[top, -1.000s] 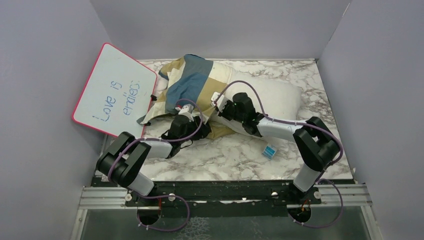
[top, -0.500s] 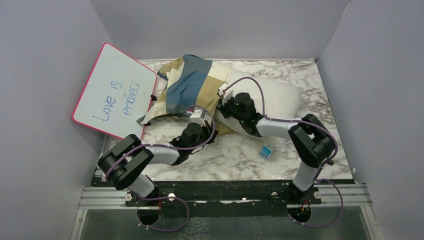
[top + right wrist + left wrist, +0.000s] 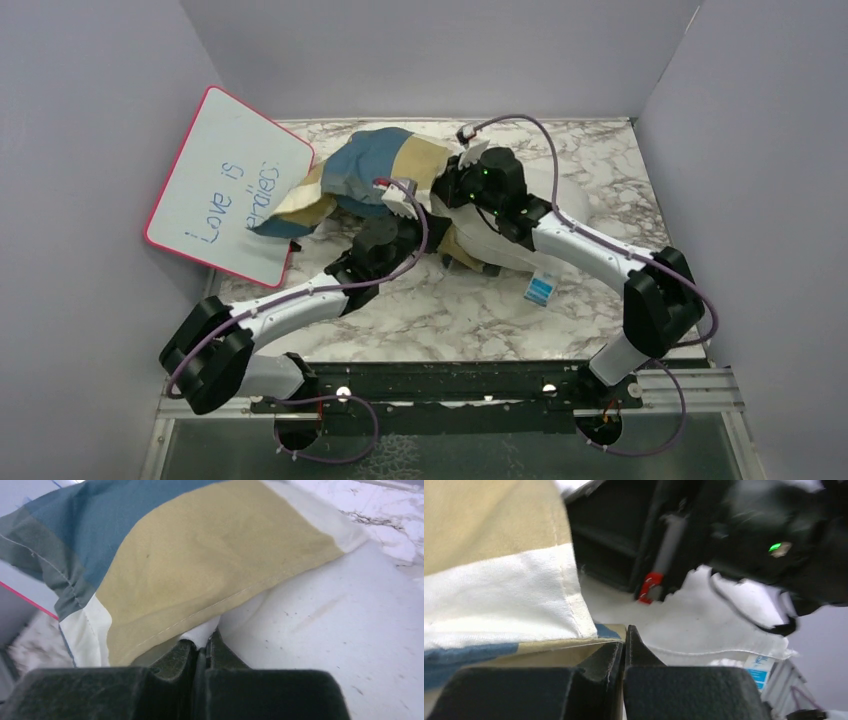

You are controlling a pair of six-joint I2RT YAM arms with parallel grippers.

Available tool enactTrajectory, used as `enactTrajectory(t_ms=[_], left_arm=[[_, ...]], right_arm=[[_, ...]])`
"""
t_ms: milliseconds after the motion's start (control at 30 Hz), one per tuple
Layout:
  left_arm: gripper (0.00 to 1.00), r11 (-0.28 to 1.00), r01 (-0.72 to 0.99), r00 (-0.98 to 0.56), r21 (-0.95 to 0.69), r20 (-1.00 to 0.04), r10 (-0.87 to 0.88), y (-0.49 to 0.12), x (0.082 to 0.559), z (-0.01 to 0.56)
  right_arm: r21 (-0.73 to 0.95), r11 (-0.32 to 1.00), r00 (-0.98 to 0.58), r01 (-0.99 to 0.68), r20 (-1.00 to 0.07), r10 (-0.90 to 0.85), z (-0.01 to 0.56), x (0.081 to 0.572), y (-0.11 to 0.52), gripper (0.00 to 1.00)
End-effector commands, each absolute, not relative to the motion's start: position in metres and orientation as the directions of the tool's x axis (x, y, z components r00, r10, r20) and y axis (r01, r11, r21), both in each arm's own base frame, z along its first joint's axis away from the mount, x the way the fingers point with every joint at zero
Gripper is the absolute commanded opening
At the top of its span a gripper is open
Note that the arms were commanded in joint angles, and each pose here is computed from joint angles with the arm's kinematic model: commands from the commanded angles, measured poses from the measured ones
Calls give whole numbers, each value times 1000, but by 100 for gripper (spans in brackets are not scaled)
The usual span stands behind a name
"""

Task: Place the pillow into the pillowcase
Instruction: Stuff the pillow into the pillowcase.

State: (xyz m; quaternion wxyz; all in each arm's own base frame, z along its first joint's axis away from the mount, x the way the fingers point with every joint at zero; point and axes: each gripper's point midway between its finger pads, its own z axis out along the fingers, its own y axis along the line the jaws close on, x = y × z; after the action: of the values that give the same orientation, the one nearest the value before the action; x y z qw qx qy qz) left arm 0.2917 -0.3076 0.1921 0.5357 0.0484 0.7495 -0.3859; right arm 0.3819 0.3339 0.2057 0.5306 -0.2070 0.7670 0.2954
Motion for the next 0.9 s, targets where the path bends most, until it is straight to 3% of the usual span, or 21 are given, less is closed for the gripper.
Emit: enactTrajectory(t_ms=[0,100,233,433,533,600,700,800,867], left_arm=[[0,467,770,-299,-435,-892,-339,-345,255,316],[0,410,818,-276,-403,-901,-335,-355,250,362],[0,402,824,-305,-398,-911,-276,-371,256,390],[0,479,754,-375,-448,-894,-246,-373,299,369],[1,485,736,-407,-472,-881,-240,-372,326,348],[10,500,726,-410,-472,-881,-235,-369,345,338],[16,500,735,-389,-459,-888,-243,-364,363,346],[42,517,744,-336,-424,-905,-260,-355,371,363],[53,540,748,-285,-384,-922,-261,-349,372,374]], right_arm=[[509,615,-453,-602,-852,262,318,354,350,0],[634,541,-542,-553,-767,344,351,342,354,0],[680,504,-587,-532,-725,360,372,340,358,1],[662,611,-629,-434,-708,321,313,384,350,7],[601,688,-606,-408,-741,288,279,411,340,15],[571,728,-617,-380,-742,261,261,426,332,24],[562,755,-627,-338,-733,265,248,446,314,35],[552,773,-613,-313,-739,279,249,463,295,43],[527,790,-583,-311,-763,280,257,475,282,47]])
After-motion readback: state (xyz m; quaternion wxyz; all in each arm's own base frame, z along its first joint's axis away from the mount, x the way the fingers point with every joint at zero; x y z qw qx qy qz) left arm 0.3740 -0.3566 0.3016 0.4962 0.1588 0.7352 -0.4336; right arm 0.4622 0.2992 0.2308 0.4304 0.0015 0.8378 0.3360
